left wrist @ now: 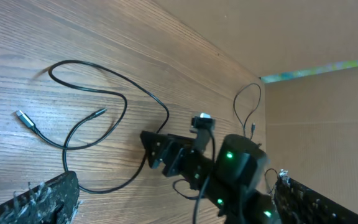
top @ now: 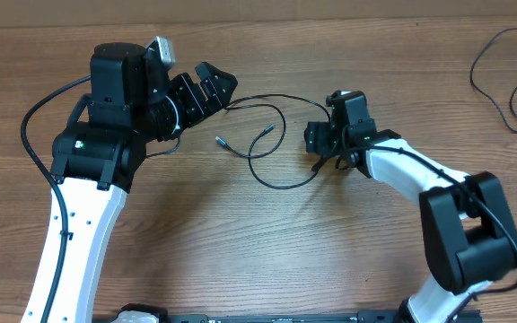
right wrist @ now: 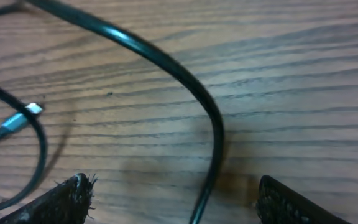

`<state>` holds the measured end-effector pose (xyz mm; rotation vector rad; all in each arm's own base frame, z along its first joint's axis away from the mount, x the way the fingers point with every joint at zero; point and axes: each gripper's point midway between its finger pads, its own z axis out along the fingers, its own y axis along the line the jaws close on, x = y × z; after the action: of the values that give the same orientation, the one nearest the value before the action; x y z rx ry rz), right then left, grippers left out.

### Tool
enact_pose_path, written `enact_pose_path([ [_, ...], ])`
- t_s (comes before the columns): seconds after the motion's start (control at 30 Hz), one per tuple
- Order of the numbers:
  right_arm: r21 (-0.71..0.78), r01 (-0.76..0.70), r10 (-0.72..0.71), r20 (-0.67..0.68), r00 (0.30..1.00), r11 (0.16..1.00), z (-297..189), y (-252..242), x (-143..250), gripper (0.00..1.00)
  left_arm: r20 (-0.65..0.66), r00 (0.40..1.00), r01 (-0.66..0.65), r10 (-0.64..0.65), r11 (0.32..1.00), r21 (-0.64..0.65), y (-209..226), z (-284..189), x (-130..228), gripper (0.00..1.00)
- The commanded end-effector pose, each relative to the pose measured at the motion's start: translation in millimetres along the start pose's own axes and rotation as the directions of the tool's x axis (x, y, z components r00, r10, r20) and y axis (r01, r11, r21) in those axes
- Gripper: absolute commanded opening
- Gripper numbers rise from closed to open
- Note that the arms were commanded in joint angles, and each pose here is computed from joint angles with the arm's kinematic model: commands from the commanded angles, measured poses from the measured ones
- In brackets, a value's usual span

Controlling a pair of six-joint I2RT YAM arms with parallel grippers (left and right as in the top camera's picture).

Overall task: Untangle cables
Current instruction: 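Move the right gripper back toward the remaining cable at center, then lower the right gripper onto the center black cable and grasp it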

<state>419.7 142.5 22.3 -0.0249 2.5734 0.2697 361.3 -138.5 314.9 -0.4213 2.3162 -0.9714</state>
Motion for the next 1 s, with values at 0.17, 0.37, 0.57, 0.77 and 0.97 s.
enact_pose_path([
  [0.17, 0.042, -0.008, 0.008, 0.005, 1.000, 0.999, 27.5, -12.0, 3.6, 0.44, 0.009, 0.999, -0.033, 0.033, 0.999, 0.011, -6.3, -1.9, -2.1, 0.99],
  [0.37, -0.035, 0.003, 0.000, 0.102, 0.995, 0.999, 22.8, 7.7, -22.9, 0.04, 0.009, 0.999, -0.033, 0.033, 0.999, 0.012, -6.4, -1.9, -2.1, 1.00],
  [0.57, -0.083, 0.016, 0.003, 0.228, 0.974, 0.996, -13.5, 25.3, -71.9, 0.04, 0.009, 0.999, -0.033, 0.033, 0.999, 0.012, -6.4, -1.9, -2.1, 0.99],
  [0.77, -0.197, 0.060, 0.002, 0.300, 0.954, 0.979, -60.5, 51.7, -98.0, 0.04, 0.009, 0.999, -0.033, 0.033, 0.999, 0.011, -6.3, -1.9, -2.1, 1.00],
  [0.97, -0.194, 0.027, 0.024, 0.256, 0.966, 0.981, -104.7, 49.8, -87.8, 0.04, 0.009, 0.999, -0.033, 0.033, 0.999, 0.012, -6.4, -1.9, -2.1, 1.00],
])
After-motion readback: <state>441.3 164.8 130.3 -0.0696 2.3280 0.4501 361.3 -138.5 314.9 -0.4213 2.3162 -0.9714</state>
